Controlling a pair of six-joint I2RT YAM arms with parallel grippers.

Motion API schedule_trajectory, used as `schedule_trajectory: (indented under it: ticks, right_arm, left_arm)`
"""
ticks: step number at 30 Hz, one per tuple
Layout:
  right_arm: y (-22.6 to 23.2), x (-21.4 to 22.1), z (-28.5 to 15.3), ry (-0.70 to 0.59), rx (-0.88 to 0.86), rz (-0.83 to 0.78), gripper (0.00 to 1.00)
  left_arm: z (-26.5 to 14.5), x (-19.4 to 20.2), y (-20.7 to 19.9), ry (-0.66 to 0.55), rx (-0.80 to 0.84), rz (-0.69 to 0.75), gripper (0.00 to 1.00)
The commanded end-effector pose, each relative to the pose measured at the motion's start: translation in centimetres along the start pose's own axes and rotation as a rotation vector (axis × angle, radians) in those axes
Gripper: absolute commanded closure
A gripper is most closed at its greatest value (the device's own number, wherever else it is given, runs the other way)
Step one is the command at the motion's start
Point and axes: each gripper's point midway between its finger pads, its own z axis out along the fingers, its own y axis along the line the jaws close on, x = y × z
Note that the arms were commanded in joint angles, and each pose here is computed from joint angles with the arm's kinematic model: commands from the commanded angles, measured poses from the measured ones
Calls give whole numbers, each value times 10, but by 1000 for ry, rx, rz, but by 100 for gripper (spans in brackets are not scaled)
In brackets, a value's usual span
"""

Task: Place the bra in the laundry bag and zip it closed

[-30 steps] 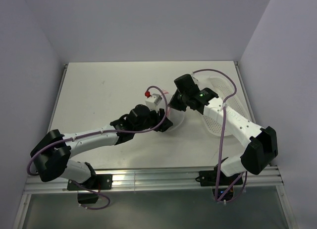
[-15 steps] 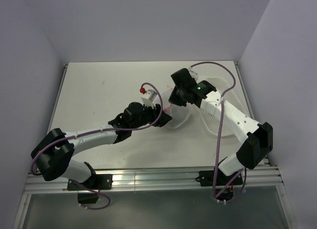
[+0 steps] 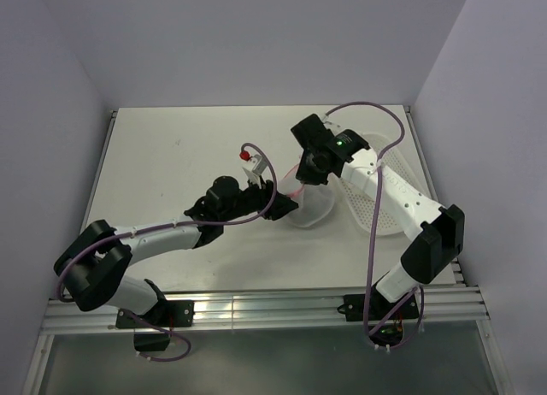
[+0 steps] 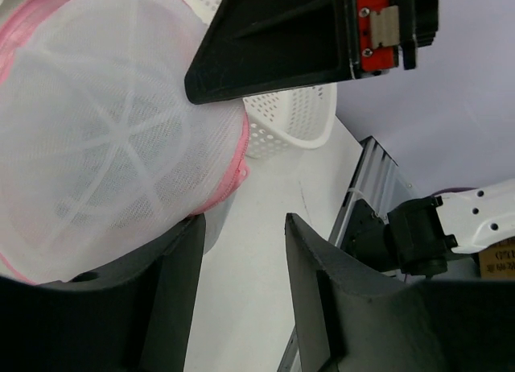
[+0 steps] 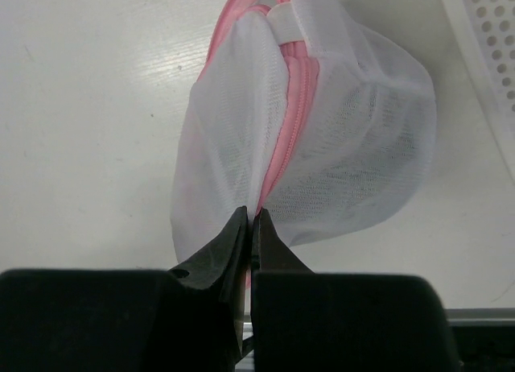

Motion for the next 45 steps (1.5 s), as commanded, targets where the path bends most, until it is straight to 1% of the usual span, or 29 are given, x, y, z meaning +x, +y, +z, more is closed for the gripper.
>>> schedule_trajectory:
  ticks: [1, 10, 15, 20, 26, 31, 39, 42, 45]
  right_arm:
    - [-3, 4, -9, 29, 22, -54, 100]
    - [0, 1, -12, 60, 32, -89, 100]
    - [3, -1, -11, 70, 41, -98, 100]
    - [8, -3, -12, 74, 29, -96, 100]
    - [8, -1, -12, 94, 24, -100, 100]
    - [7, -1, -15, 110, 24, -100, 100]
    - [6, -3, -17, 118, 31, -97, 100]
    - [6, -2, -17, 124, 29, -95, 100]
    - [6, -1, -17, 128, 32, -95, 100]
  left_arm:
    - [4, -26, -19, -75, 103, 56, 49]
    - [10, -24, -26, -34, 166, 55, 46]
    - [15, -23, -28, -21, 174, 48, 47]
    - [21, -19, -18, -2, 138, 19, 47]
    - [28, -26, -7, -2, 55, -16, 45]
    - [32, -29, -2, -6, 16, -42, 44]
    - [38, -18, 11, 24, -30, -66, 46]
    - [38, -17, 15, 22, -44, -81, 46]
    - [37, -18, 20, -5, -71, -100, 46]
